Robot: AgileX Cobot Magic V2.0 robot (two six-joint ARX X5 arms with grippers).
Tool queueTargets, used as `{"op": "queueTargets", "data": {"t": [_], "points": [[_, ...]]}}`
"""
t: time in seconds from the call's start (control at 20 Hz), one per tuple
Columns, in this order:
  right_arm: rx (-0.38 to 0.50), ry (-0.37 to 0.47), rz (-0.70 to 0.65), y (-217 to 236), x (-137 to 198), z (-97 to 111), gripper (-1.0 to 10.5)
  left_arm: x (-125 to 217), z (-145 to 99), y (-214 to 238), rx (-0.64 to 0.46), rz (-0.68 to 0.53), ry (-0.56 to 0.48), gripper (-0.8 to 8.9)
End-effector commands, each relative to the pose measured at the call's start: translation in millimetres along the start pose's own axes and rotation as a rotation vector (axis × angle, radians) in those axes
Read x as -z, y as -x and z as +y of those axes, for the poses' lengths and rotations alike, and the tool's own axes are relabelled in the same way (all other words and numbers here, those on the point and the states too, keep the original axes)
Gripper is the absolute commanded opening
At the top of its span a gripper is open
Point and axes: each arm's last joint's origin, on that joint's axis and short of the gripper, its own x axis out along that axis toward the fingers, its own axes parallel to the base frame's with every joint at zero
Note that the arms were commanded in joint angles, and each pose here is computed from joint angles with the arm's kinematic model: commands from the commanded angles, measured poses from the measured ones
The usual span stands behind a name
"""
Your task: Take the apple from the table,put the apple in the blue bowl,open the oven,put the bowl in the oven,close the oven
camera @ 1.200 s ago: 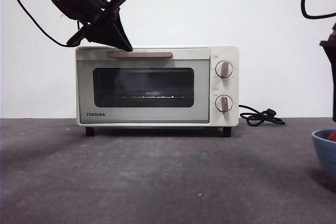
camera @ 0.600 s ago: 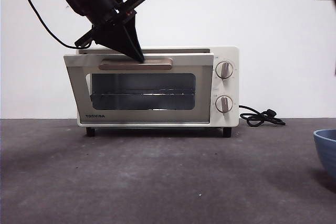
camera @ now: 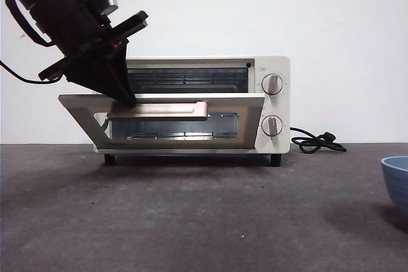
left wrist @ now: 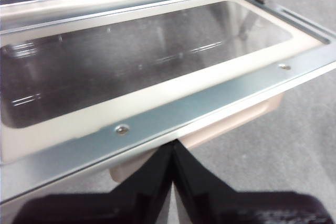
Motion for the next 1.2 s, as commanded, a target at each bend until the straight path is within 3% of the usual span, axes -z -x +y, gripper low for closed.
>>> {"op": "queueTargets", "data": {"t": [0.05,0.4,0.6,0.7,1.1,1.2], "points": [[0.007,-0.006,0.011,0,1,0,-0.1,6,2,-6,0.015,-0.004,0.007,-0.06],[0.053,-0.010,0.029,0,3,-2,-0.1,42,1,-26,0.028,0.065,0.021,-0.06],[0.064,-0.010,0.029,0,3,-2,-0.1,48,-6,-28,0.062,0.086,0.006,-0.06],[0.113,-0.012,0.032,0,4,-4,-0.1,48,-13,-24,0.081,0.086,-0.012,-0.06],[0.171,0.011,0.193,-28,-6,-9,0.0,49,-37,30,0.129,0.021,-0.084,-0.06],[0.240,0.014,0.200,-36,-12,-13,0.0,52,-39,50,0.132,0.010,-0.100,-0.06]]}}
